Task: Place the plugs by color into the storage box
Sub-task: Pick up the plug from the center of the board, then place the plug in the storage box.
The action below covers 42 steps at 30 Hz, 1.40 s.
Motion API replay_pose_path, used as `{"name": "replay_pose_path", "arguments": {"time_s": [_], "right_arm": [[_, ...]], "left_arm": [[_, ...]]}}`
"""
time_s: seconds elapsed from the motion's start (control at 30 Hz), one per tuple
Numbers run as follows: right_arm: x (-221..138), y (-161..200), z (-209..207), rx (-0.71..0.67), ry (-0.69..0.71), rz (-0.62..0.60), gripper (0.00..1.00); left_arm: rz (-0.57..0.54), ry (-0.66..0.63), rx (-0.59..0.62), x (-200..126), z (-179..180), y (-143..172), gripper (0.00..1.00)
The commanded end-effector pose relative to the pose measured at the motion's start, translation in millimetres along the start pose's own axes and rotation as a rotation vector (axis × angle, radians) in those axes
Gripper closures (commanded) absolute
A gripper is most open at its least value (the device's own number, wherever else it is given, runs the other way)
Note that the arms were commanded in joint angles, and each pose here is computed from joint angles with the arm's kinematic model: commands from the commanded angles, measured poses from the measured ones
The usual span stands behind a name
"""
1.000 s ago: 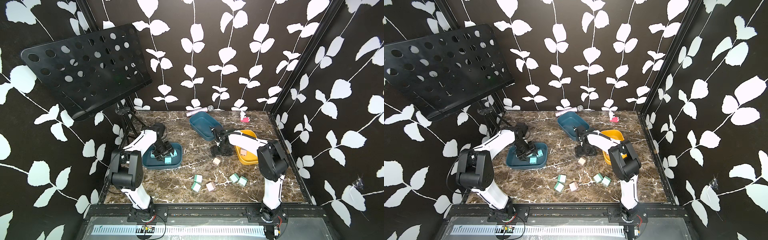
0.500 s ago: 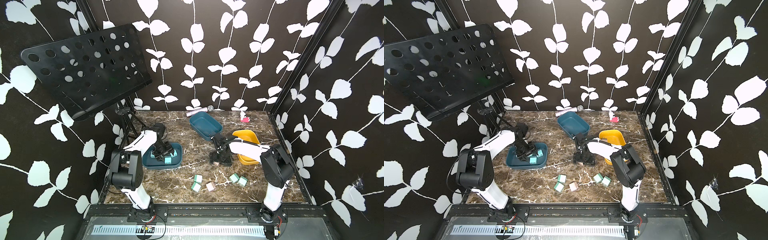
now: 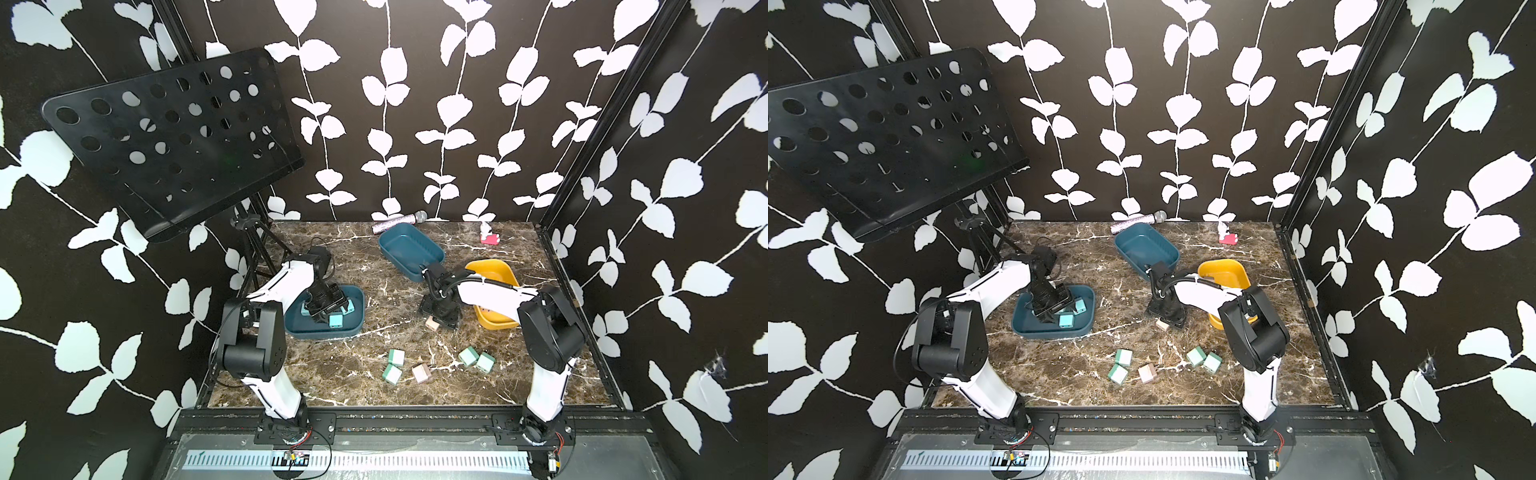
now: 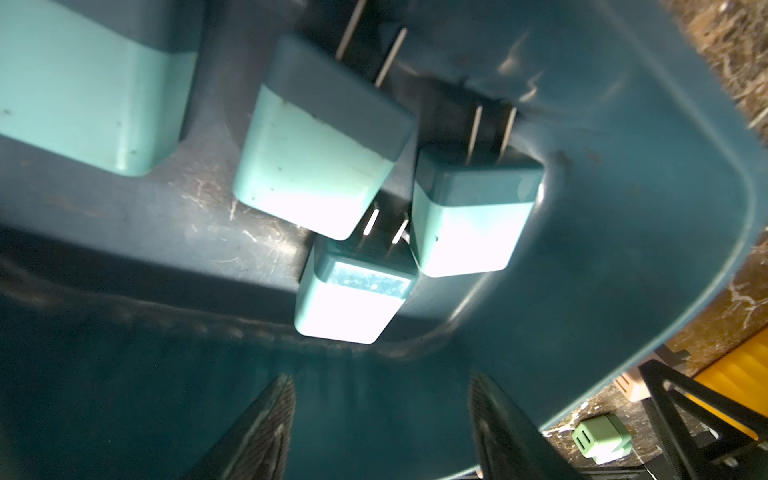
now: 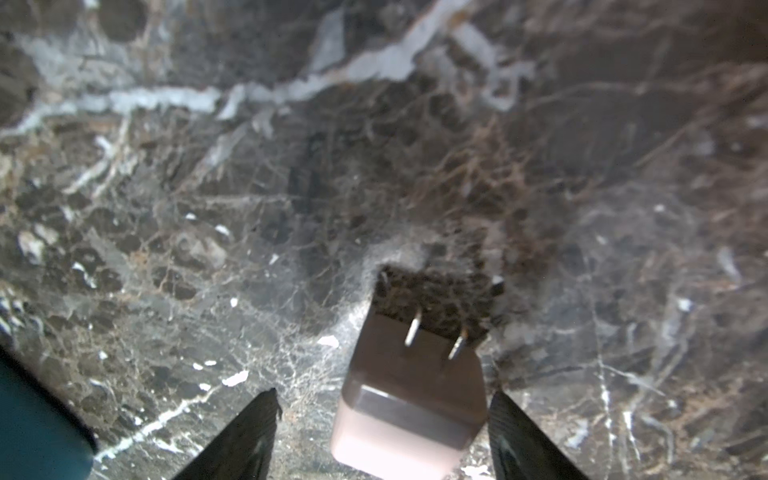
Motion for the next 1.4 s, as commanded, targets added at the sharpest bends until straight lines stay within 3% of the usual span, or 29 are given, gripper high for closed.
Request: {"name": "replay_pose_path", "arguments": {"time_s": [0.0,0.13,0.3,0.47,0.6,0.77,0.87,1.07,1.37], "right_arm": [[5,-2,-7,0.056,0.069,-0.003,0.29],[12,2,-9,0.058,0.081,0.032,0.38],[14,4,-11,0.045,0.073,0.045,0.58],[-8,-1,-6,-0.005,0.061,0.01,0.59],[-59,-30,0,-0.068,0.039,-0.084,0.59],[-115,-88,-40,-0.079,0.094,-0.164,0.58],[-129,-118,-72,-0.071,0.134,-0.173,0.58],[-112,-163,-127,-0.089,0.257,-0.109,0.57],[-62,-192,-148,-0.067,0.227,-0.032,0.57]], "left_arm": [[0.0,0.001,0.014,-3,1,4,0.31],[0.003,0.0,0.014,-2,0,4,0.32],[0.004,0.005,0.015,-1,-1,2,0.31],[0.008,0.005,0.018,-1,-3,0,0.31],[0.008,0.006,0.02,-1,-5,-2,0.31],[0.009,0.011,0.023,0,-7,-4,0.31],[0.009,0.011,0.025,0,-7,-4,0.31],[0.018,0.008,0.032,0,-7,-4,0.31],[0.016,0.0,0.041,-9,-7,0,0.31]]}}
Point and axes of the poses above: each gripper's point midway between its finger pads, its own x axis out along the fingers, its own z axis along the line the jaws close on, y = z × x, the point moved 9 cm from there along -x, back along the fingers, and after that the axes turned 5 degrees about -x, right-handed, at the moved point
